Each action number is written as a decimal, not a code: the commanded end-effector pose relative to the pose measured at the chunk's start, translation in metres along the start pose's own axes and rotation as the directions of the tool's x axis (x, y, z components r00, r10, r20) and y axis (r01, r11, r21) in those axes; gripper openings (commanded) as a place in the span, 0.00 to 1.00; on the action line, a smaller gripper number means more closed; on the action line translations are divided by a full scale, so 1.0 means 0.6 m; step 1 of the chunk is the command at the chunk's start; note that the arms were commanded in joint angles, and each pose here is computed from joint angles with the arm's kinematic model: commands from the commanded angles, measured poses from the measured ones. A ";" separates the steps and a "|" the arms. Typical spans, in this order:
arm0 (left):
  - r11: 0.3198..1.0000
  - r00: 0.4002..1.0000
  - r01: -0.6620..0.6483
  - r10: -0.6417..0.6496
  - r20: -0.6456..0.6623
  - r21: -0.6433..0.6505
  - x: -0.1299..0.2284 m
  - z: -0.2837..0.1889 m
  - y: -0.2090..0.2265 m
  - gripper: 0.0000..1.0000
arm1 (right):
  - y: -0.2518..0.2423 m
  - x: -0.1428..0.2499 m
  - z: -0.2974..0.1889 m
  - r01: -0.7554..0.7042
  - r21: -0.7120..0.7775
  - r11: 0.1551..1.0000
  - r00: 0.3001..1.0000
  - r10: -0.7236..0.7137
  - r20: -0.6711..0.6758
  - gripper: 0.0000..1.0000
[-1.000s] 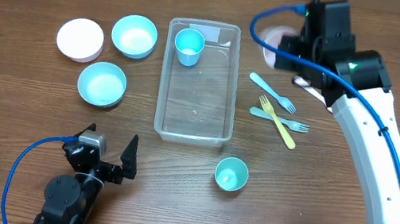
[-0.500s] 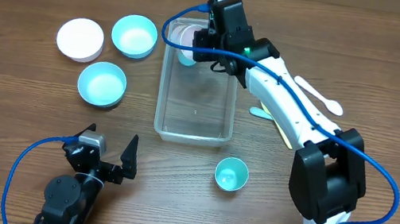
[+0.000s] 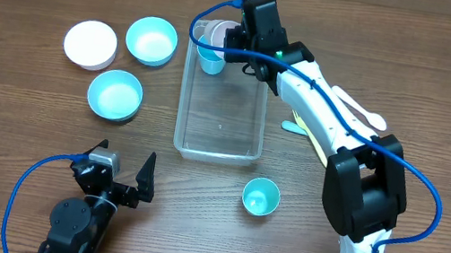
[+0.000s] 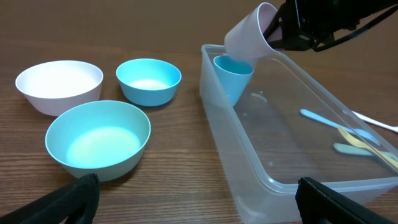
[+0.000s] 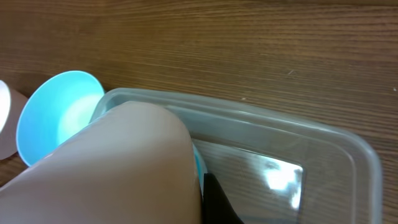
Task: Pack container
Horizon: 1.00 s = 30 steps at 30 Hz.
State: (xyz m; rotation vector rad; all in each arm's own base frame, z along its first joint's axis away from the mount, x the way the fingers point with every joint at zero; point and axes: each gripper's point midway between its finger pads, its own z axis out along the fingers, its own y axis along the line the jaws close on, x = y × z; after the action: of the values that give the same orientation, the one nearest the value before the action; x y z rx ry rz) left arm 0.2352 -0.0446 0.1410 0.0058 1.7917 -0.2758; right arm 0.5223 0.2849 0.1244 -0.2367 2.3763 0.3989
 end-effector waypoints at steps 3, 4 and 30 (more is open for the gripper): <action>1.000 1.000 -0.012 0.012 0.000 0.000 0.001 0.000 0.000 1.00 | -0.008 0.006 0.022 -0.006 0.017 1.000 1.000 0.006 -0.012 0.04; 1.000 1.000 -0.012 0.012 0.000 0.000 0.001 0.000 0.000 1.00 | -0.007 0.006 0.022 -0.005 0.017 1.000 1.000 0.005 -0.011 0.04; 1.000 1.000 -0.012 0.012 0.000 0.000 0.001 0.000 0.000 1.00 | 0.009 -0.009 -0.284 -0.017 0.054 0.998 0.966 0.031 -0.258 0.63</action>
State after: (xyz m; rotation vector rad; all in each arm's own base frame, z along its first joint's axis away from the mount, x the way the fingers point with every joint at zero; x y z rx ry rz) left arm 0.2352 -0.0446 0.1411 0.0058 1.7914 -0.2759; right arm 0.4487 0.2499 0.2037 -0.2636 2.6517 0.3322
